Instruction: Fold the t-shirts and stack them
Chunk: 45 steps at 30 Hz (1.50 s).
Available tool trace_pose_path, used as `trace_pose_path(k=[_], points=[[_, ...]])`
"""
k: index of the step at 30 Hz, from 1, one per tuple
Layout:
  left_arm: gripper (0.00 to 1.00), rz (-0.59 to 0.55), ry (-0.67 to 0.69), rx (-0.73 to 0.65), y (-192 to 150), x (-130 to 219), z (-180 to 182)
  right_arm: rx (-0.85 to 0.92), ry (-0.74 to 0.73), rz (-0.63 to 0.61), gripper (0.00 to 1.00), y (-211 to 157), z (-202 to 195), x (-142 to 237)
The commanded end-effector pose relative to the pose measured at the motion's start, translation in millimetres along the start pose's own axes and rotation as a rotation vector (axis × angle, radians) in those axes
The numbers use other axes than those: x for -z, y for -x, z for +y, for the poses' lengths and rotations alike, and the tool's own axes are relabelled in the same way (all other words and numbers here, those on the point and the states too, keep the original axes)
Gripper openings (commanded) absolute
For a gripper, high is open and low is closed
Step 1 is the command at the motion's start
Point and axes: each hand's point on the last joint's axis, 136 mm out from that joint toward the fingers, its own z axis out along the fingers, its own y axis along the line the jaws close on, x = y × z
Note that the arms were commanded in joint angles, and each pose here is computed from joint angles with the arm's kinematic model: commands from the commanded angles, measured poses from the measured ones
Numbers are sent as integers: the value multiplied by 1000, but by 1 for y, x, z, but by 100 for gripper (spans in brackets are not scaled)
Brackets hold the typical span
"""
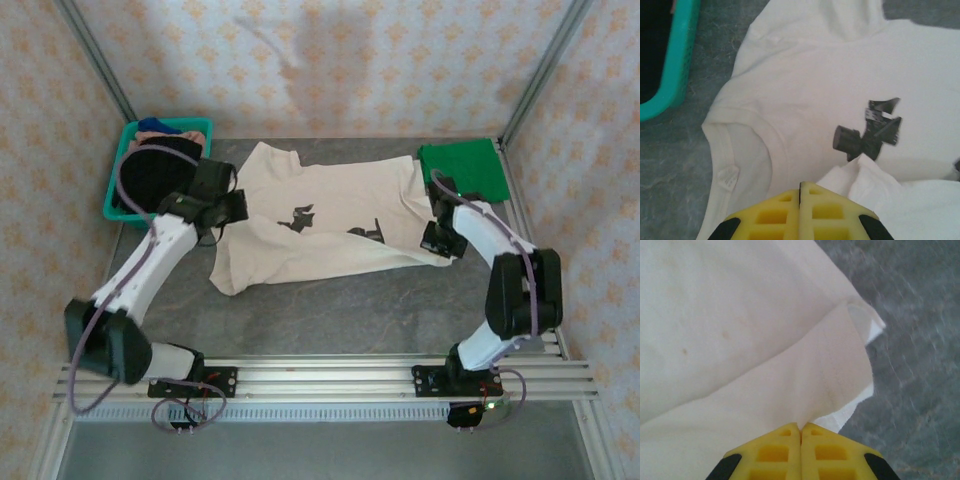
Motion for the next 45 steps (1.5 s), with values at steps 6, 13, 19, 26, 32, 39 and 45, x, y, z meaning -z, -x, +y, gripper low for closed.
trace_pose_path(k=[6, 13, 19, 26, 32, 39, 45], points=[[0, 40, -3, 53, -65, 40, 31, -62, -93, -11, 7, -41, -44, 30], [0, 70, -33, 72, -95, 36, 35, -128, -19, -40, 8, -64, -52, 41], [0, 74, -9, 42, -82, 15, 29, -165, -14, -92, 9, -43, -48, 33], [0, 92, 90, -10, -52, -17, 26, -129, -51, -52, 9, 13, -19, 3], [0, 104, 159, -36, -33, -38, 28, -85, -127, -18, 18, 42, -8, -16], [0, 134, 175, -49, -21, -58, 24, -85, -260, -95, 32, 62, -35, 11], [0, 144, 191, -41, -17, -64, 27, -90, 11, -82, 52, 18, -6, 24]])
